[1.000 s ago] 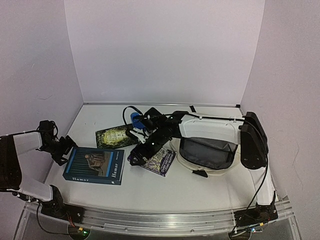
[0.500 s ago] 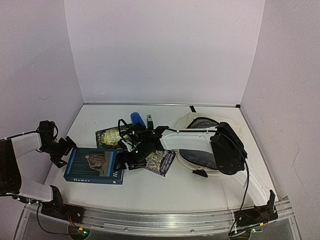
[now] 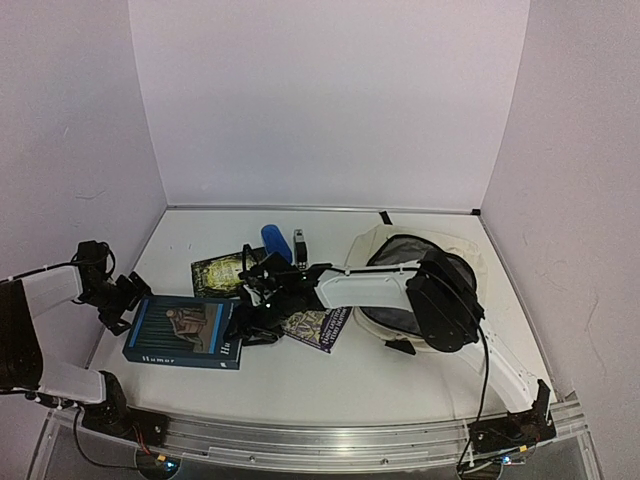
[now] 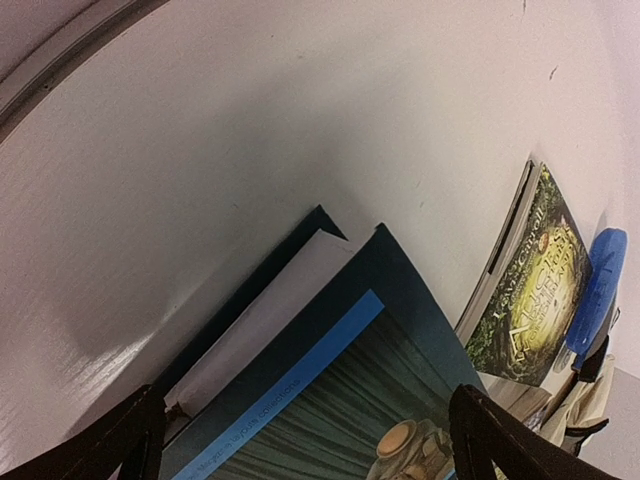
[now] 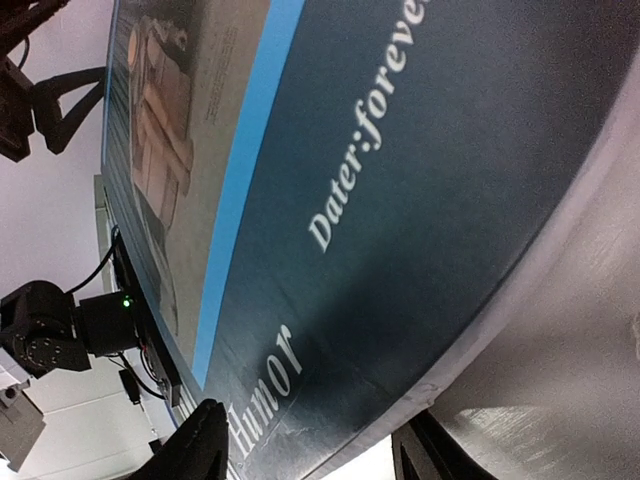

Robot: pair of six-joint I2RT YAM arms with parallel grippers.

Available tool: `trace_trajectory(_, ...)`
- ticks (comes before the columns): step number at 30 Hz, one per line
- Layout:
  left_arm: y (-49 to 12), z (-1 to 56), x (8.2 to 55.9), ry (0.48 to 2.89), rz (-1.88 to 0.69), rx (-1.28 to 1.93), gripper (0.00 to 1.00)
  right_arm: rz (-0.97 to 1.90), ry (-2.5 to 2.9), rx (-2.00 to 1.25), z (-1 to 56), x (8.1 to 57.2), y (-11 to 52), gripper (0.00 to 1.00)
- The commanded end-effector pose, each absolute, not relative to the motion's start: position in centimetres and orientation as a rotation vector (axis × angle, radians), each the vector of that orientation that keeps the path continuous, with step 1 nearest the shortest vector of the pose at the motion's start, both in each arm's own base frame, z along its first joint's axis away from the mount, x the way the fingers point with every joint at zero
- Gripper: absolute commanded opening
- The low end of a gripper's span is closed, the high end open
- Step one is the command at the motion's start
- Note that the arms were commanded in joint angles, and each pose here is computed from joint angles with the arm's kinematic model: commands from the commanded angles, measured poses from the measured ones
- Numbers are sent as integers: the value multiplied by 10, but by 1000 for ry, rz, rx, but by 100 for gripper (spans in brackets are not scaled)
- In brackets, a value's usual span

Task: Pack the student bag
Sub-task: Pick up the book from the center of the board.

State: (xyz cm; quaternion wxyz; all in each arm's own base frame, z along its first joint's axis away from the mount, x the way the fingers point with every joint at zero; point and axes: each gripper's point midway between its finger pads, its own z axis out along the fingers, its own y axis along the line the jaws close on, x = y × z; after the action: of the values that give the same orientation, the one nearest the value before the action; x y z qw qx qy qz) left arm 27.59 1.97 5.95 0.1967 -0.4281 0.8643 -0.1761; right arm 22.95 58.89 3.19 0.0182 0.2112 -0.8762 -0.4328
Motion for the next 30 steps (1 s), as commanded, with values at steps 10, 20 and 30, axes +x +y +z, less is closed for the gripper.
trace_trajectory(10,17,61,275,2411,-513,-1195,98,-1510,-2607,511,43,240,607,28)
trace_trajectory(20,18,81,286,2387,-521,-1133,99,-1647,-2618,557,113,260,592,0)
trace_trajectory(30,21,138,299,2319,-516,-1018,100,-1800,-2579,668,189,270,557,0)
